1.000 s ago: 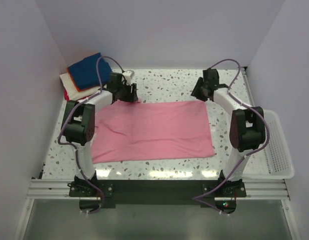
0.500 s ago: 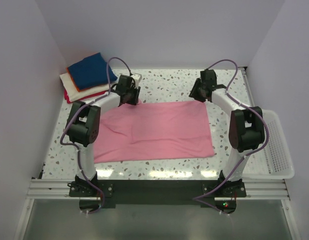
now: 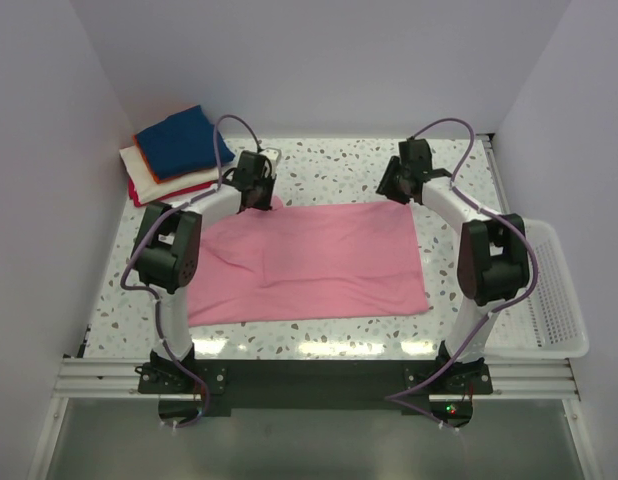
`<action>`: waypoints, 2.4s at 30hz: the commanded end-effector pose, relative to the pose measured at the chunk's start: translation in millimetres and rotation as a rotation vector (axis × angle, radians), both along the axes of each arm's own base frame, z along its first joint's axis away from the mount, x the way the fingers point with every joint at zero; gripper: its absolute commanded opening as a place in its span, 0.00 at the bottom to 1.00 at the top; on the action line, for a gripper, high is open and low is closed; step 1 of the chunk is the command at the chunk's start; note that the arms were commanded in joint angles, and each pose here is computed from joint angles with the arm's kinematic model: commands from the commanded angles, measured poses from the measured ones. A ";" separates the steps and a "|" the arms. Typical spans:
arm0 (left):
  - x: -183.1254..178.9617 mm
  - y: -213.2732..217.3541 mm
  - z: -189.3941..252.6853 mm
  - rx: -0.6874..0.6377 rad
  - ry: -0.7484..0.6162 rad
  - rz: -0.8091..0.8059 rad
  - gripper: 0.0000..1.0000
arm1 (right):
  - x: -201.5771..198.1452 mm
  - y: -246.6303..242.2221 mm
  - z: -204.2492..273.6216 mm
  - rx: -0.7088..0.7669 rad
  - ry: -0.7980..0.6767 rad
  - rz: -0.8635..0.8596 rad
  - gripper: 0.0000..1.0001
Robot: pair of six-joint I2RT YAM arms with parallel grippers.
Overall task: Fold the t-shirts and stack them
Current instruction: Fold the tshirt
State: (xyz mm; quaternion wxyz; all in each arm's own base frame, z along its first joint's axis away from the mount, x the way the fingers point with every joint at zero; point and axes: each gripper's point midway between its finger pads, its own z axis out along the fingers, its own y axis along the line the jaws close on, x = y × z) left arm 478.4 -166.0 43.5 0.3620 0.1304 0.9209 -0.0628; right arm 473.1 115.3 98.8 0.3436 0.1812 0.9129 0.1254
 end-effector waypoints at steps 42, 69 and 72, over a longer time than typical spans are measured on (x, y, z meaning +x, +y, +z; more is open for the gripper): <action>9.2 -4.1 10.3 0.079 -0.059 0.011 0.52 | 6.4 4.2 34.6 -0.007 -0.096 0.014 0.40; 11.7 -5.9 14.2 0.077 -0.087 0.059 0.38 | 4.3 2.4 34.3 -0.016 -0.096 0.014 0.39; 12.9 -6.2 19.1 0.067 -0.099 0.069 0.30 | 3.8 2.9 33.7 -0.014 -0.094 0.017 0.37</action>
